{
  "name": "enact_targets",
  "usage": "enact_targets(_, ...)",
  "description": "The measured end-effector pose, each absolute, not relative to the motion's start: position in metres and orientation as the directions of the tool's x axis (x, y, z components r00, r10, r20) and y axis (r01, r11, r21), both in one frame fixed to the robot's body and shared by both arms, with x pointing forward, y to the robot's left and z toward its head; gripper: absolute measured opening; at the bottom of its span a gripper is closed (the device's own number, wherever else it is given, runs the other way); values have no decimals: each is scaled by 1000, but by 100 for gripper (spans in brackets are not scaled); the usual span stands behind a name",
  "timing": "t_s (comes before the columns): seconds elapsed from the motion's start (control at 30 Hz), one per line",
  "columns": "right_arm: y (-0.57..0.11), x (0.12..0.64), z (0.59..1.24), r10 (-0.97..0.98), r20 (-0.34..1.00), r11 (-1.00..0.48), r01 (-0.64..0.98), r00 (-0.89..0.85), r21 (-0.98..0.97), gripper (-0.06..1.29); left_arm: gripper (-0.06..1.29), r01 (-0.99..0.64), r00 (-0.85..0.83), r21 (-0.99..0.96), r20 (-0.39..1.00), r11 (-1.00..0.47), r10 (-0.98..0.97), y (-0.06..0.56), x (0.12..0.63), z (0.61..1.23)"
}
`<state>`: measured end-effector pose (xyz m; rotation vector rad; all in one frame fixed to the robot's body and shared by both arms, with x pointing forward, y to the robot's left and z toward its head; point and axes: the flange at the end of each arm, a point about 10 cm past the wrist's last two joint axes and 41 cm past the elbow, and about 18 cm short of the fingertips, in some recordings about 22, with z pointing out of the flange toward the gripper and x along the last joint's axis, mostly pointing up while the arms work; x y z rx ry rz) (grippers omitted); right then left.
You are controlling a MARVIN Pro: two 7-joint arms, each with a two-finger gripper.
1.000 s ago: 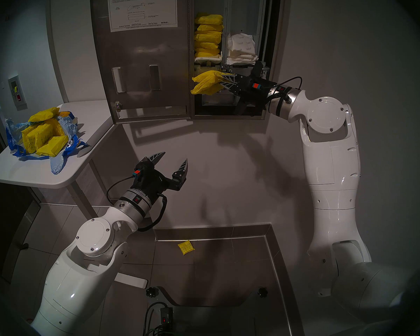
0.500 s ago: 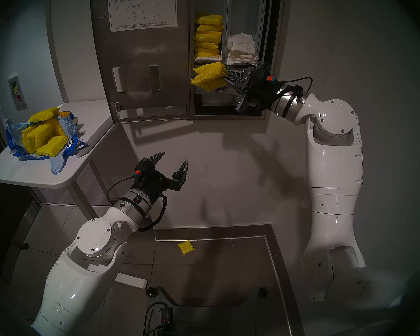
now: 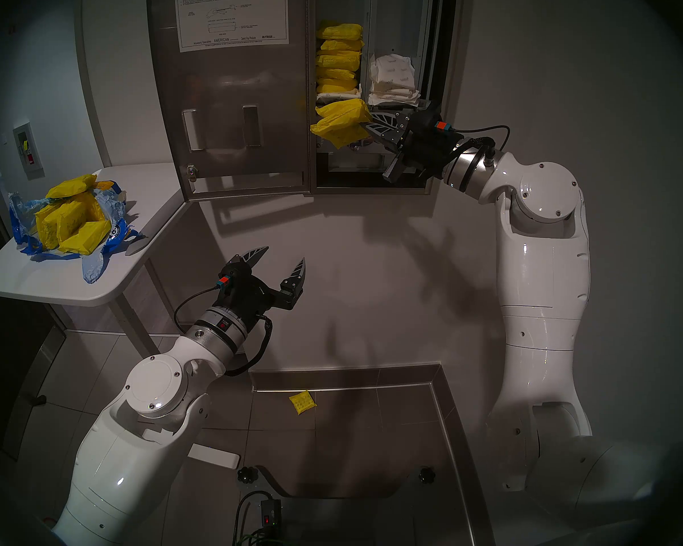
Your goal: Open the dispenser door, put the pads inside, close the door
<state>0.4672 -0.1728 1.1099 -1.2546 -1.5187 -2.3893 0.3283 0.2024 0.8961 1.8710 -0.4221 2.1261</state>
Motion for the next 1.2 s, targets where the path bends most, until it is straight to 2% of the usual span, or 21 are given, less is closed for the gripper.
enact_targets(0.6, -159, 477, 1121, 361, 588, -504, 379, -723, 776, -4, 123, -392, -125, -33, 992, -919, 18, 202, 328, 896)
enact_targets(1.2, -152, 490, 1167, 400, 450, -560, 176, -799, 810, -4, 123, -392, -125, -33, 992, -919, 18, 202, 329, 896)
